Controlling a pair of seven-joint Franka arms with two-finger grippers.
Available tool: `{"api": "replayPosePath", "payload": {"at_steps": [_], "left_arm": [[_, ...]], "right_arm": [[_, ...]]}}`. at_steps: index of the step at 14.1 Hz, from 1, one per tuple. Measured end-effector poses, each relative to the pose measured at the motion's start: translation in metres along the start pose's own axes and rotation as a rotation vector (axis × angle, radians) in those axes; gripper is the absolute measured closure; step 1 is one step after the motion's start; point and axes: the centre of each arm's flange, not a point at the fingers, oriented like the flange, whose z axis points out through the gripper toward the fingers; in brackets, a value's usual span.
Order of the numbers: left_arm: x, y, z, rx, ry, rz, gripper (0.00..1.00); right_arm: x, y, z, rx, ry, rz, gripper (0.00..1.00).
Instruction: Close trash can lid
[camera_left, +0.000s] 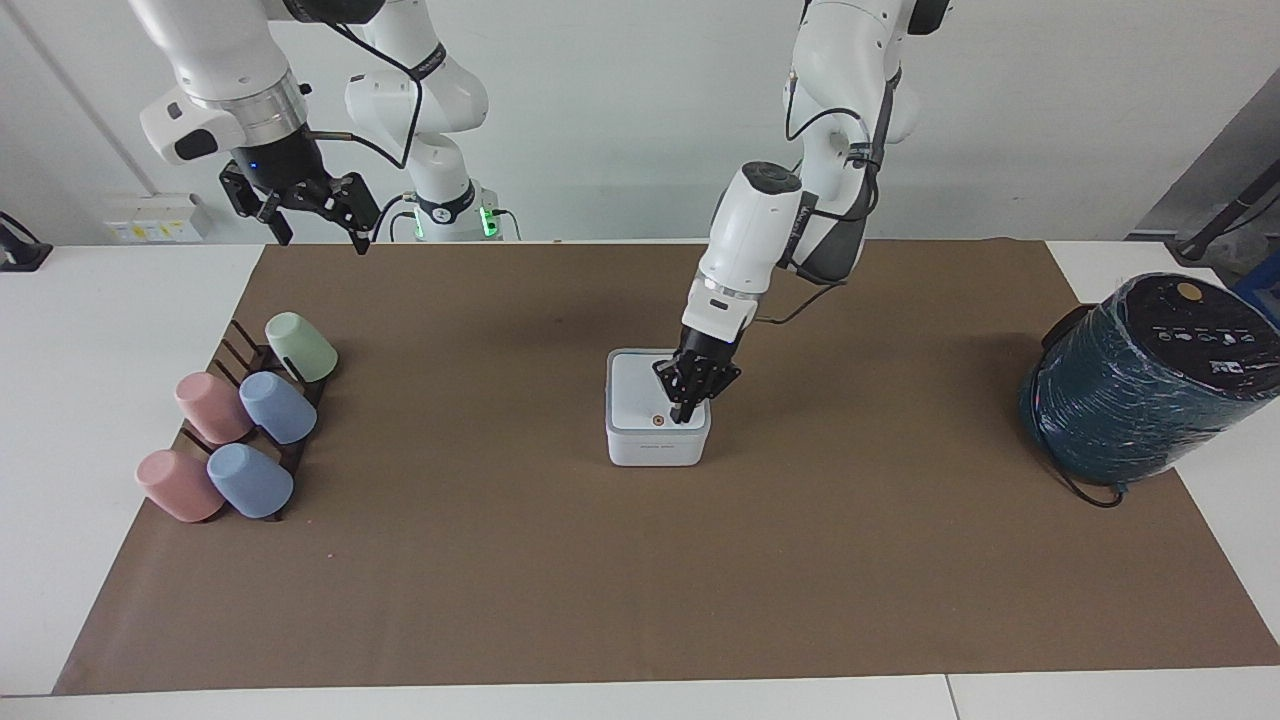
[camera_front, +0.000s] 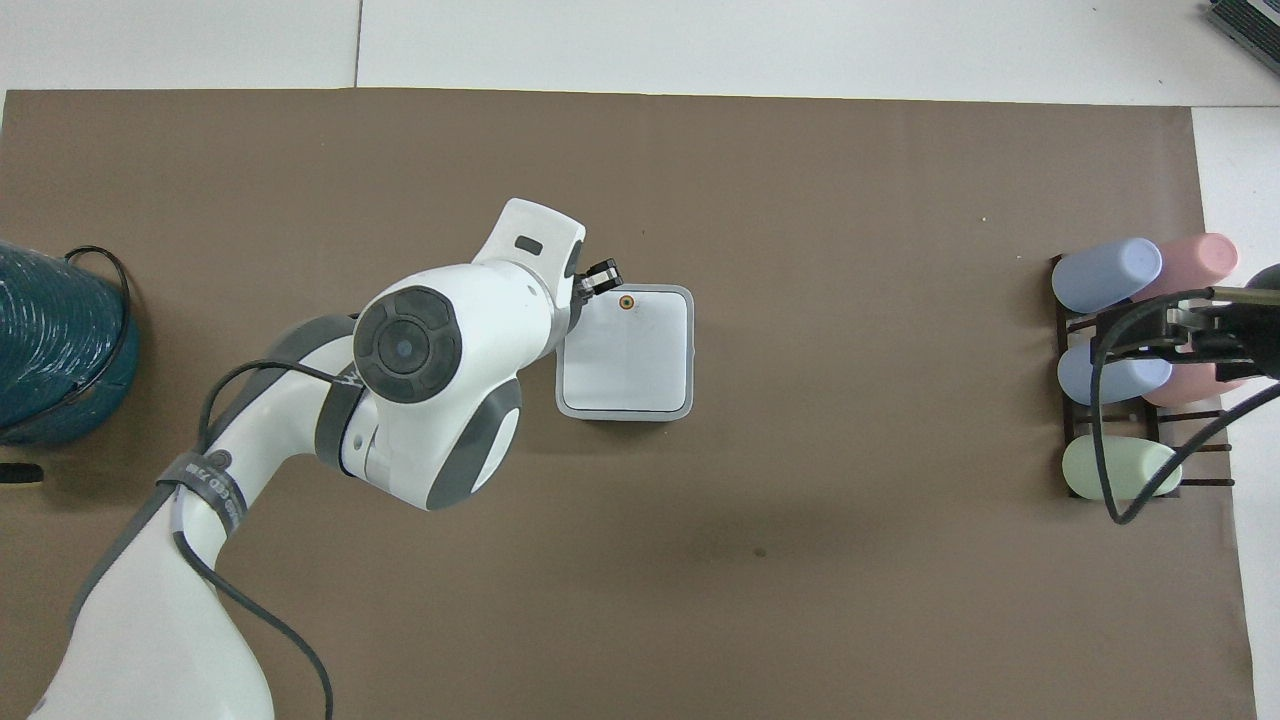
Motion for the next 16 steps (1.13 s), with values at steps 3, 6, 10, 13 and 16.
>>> {"api": "replayPosePath", "payload": {"at_steps": [3, 6, 10, 13, 16], "left_arm": [[0.040, -0.031, -0.022, 0.076, -0.038, 0.016, 0.86], [0.079, -0.085, -0.050, 0.174, -0.126, 0.097, 0.85], [0.134, -0.168, -0.089, 0.239, -0.229, 0.198, 0.82], [0.160, -0.217, -0.112, 0.248, -0.255, 0.243, 0.80], [0.167, -0.234, -0.149, 0.251, -0.241, 0.252, 0.78]], "right_arm": [[0.000, 0.000, 0.000, 0.000, 0.000, 0.000, 0.00], [0.000, 0.000, 0.000, 0.000, 0.000, 0.000, 0.00], [0.000, 0.000, 0.000, 0.000, 0.000, 0.000, 0.00], [0.000, 0.000, 0.000, 0.000, 0.000, 0.000, 0.00], [0.000, 0.000, 0.000, 0.000, 0.000, 0.000, 0.00]]}}
